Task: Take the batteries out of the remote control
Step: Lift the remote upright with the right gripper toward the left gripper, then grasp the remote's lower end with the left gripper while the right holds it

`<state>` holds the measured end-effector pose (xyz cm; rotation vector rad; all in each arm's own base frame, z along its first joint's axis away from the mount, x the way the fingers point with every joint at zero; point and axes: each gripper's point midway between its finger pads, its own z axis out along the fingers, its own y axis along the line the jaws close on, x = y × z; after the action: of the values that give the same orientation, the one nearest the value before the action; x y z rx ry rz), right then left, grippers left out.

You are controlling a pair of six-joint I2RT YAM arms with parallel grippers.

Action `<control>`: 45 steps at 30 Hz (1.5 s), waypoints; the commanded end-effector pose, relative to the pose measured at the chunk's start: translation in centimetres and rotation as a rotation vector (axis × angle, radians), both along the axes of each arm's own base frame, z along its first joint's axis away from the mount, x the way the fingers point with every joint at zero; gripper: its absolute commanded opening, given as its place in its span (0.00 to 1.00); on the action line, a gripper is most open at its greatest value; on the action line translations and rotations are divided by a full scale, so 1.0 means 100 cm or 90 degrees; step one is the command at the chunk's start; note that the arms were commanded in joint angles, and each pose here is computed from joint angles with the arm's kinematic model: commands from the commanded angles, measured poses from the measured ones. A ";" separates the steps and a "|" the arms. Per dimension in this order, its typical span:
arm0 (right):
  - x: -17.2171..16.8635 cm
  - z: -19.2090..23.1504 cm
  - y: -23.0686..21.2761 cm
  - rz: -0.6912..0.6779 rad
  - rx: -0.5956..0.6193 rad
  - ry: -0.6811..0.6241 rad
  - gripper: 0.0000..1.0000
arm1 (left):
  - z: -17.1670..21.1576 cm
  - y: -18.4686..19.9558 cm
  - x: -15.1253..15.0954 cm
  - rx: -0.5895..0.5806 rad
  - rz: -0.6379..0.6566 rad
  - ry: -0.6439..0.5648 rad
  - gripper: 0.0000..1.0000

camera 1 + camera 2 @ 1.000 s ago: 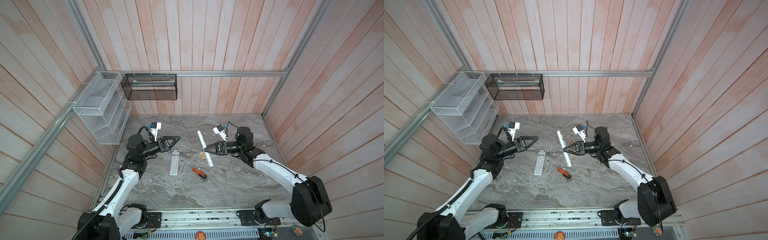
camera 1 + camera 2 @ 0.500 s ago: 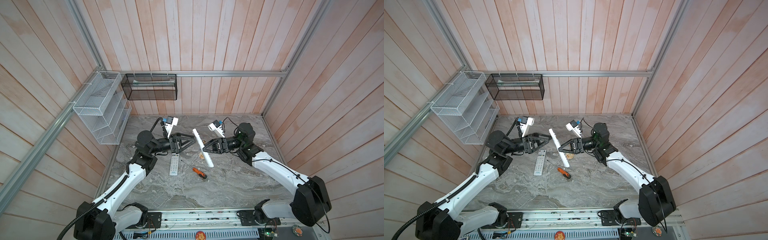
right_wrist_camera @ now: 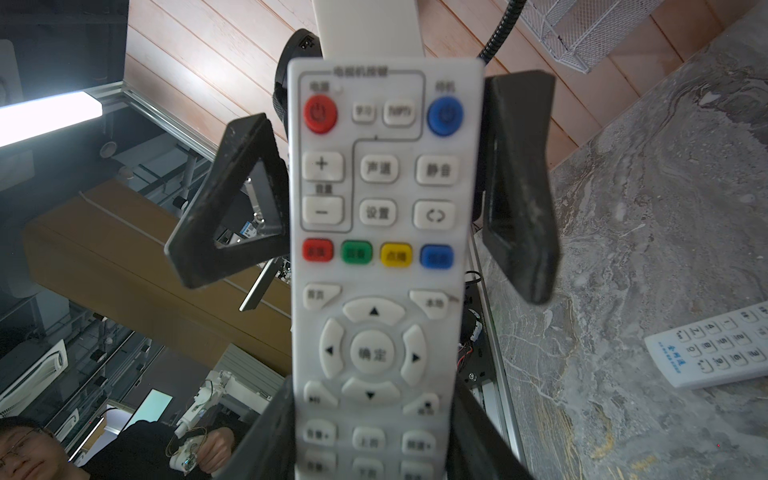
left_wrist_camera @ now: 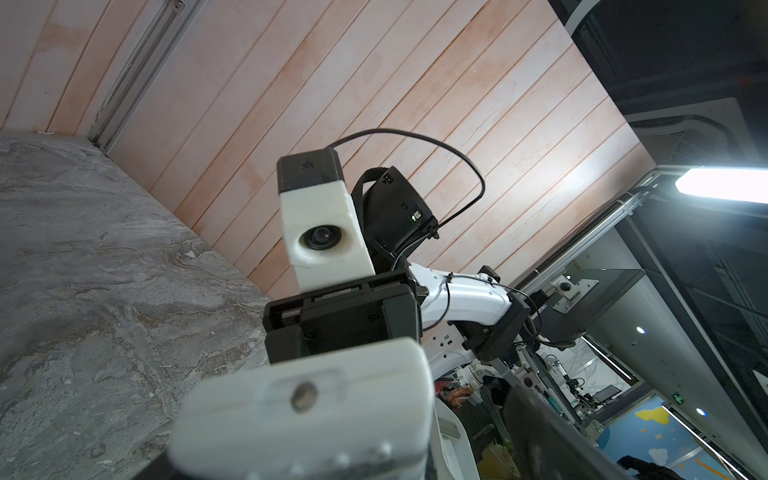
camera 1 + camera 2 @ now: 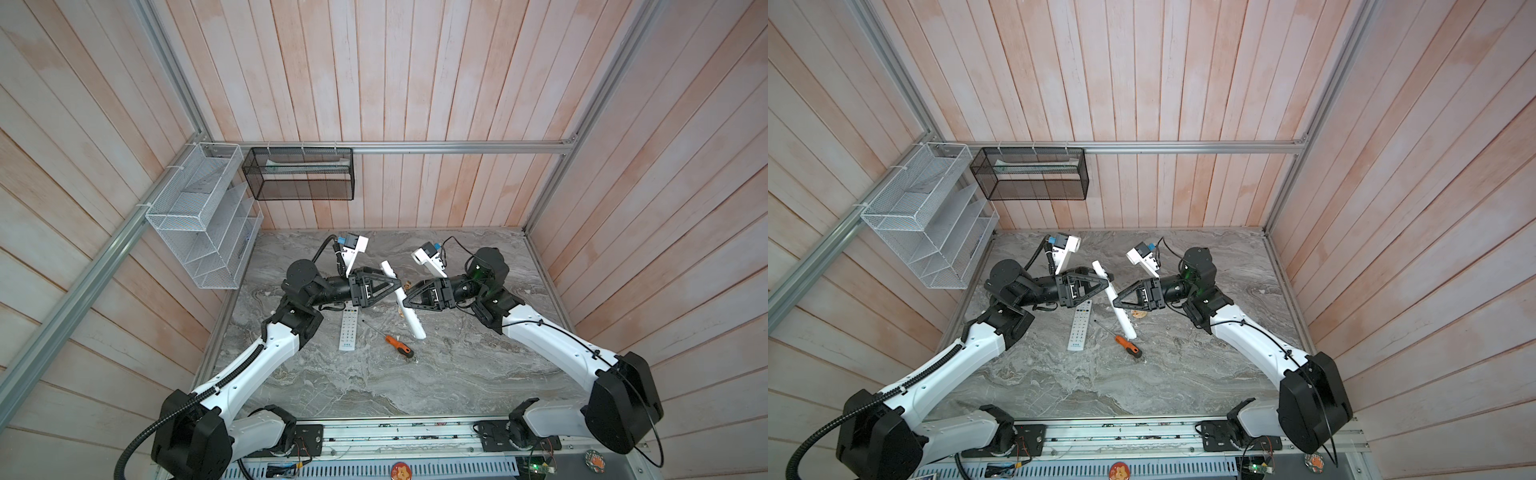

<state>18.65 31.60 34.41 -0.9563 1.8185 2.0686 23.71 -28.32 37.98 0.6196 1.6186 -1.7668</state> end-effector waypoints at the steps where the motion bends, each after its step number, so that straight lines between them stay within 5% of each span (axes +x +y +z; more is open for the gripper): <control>1: -0.007 0.014 -0.002 0.011 0.021 -0.033 0.27 | 0.015 -0.001 0.000 -0.017 0.006 -0.041 0.91; 11: -0.001 0.007 -0.002 0.001 0.014 -0.024 0.28 | 0.005 -0.003 0.005 -0.007 0.015 -0.022 0.50; 14: 0.005 0.003 -0.005 -0.013 0.008 -0.018 0.31 | -0.003 -0.005 0.011 0.004 0.022 0.000 0.46; 20: 0.044 -0.006 -0.033 -0.156 -0.048 -0.048 0.72 | -0.031 0.001 0.044 0.069 0.131 0.086 0.43; 25: 0.088 -0.030 -0.061 -0.431 -0.238 -0.197 0.87 | -0.083 0.026 0.082 0.122 0.275 0.256 0.42; 35: 0.081 -0.082 -0.032 -0.414 -0.426 -0.308 0.89 | -0.110 0.028 0.093 0.144 0.308 0.339 0.40; 45: 0.077 -0.109 -0.004 -0.335 -0.422 -0.281 0.77 | -0.113 0.032 0.087 0.147 0.313 0.347 0.40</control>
<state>26.84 30.09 23.35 -0.7857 2.2195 0.8370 32.71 -25.36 25.93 -0.1850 2.1600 -1.4481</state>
